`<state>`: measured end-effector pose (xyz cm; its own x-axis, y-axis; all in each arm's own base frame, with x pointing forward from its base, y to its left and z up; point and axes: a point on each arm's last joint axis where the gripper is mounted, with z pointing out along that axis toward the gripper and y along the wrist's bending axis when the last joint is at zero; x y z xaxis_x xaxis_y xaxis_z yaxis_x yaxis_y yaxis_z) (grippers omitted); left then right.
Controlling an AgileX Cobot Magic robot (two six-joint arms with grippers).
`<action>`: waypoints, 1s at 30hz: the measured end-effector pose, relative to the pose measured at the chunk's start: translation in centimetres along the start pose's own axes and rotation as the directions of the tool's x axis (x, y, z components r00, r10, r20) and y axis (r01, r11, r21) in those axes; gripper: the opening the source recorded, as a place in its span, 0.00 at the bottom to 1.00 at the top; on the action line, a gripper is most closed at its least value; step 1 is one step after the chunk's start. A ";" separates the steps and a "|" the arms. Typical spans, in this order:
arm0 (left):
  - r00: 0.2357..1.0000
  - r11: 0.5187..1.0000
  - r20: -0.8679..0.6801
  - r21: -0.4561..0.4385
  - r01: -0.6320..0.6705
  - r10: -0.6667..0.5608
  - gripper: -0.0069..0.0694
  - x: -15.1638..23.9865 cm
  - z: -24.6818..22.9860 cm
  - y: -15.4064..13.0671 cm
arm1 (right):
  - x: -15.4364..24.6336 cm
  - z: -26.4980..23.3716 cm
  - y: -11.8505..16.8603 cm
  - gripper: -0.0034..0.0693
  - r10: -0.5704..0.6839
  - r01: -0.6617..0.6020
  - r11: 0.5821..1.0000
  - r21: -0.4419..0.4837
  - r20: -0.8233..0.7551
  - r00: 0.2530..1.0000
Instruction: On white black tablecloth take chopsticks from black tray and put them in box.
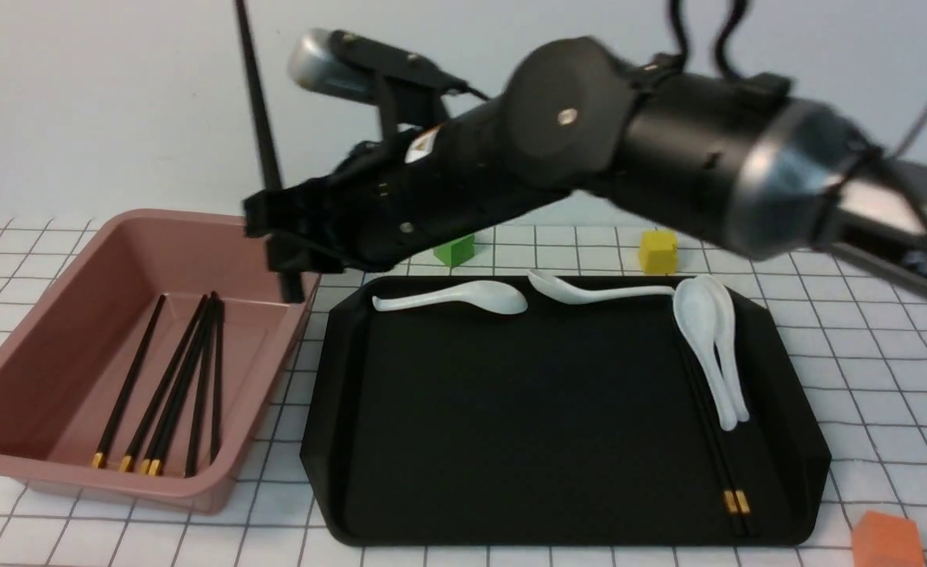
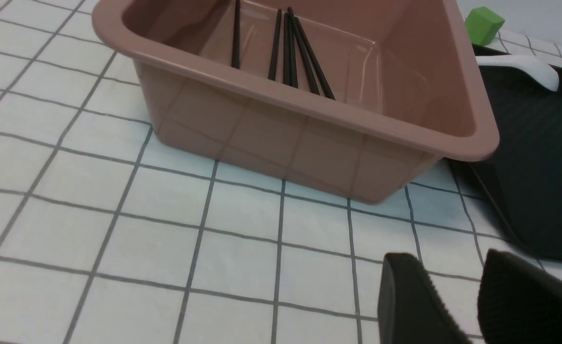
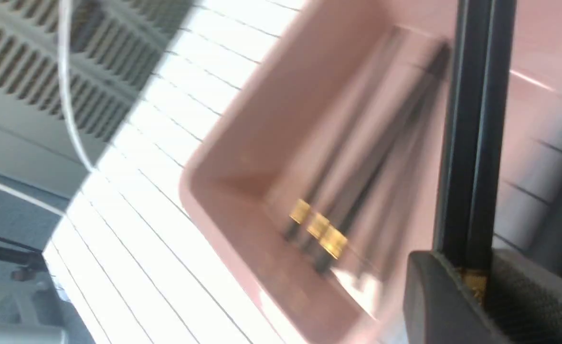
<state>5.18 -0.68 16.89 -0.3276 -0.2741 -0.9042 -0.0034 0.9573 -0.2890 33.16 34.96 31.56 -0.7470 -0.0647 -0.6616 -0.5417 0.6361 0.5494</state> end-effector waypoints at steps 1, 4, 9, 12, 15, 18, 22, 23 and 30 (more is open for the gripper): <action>1.000 1.000 0.000 0.000 0.000 0.000 0.40 0.0 0.0 0.0 | 0.2 1.6 0.2 0.25 -0.008 0.008 1.000 -0.010 -0.007 1.000; 1.000 1.000 0.000 0.000 0.000 0.000 0.40 0.0 0.0 0.0 | 1.2 5.6 0.3 0.25 -0.020 0.019 0.999 -0.029 -0.032 0.999; 1.000 1.000 0.000 0.000 0.000 0.000 0.40 0.0 0.0 0.0 | 3.8 10.2 -0.9 0.32 -0.019 0.018 1.000 -0.021 -0.092 0.996; 1.000 1.000 0.000 0.000 0.000 0.000 0.40 0.0 0.0 0.0 | 4.6 10.9 -1.6 0.39 -0.014 0.013 1.000 -0.008 -0.138 0.990; 1.000 1.000 0.000 0.000 0.000 0.000 0.40 0.0 0.0 0.0 | 4.1 10.1 -1.7 0.39 -0.021 0.020 1.000 -0.010 -0.179 0.984; 1.000 1.000 0.000 0.000 0.000 0.000 0.40 0.0 0.0 0.0 | 2.2 7.1 -1.1 0.30 -0.064 0.064 0.998 -0.010 -0.210 0.976; 1.000 1.000 0.000 0.000 0.000 0.000 0.40 0.0 0.0 0.0 | -0.9 1.5 0.2 0.17 -0.154 0.160 0.987 0.008 -0.220 0.963; 1.000 1.000 0.000 0.000 0.000 0.000 0.40 0.0 0.0 0.0 | -2.5 -2.6 1.0 0.11 -0.210 0.222 0.975 0.029 -0.218 0.953; 1.000 1.000 0.000 0.000 0.000 0.000 0.40 0.0 0.0 0.0 | -5.6 -20.3 4.7 0.03 -0.380 0.397 0.896 0.198 -0.123 0.917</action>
<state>5.18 -0.68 16.89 -0.3276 -0.2741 -0.9042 -0.0034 0.9573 -0.2890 26.99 22.73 48.20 -0.5265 -0.3951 -0.7528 -0.7058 0.6967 0.1280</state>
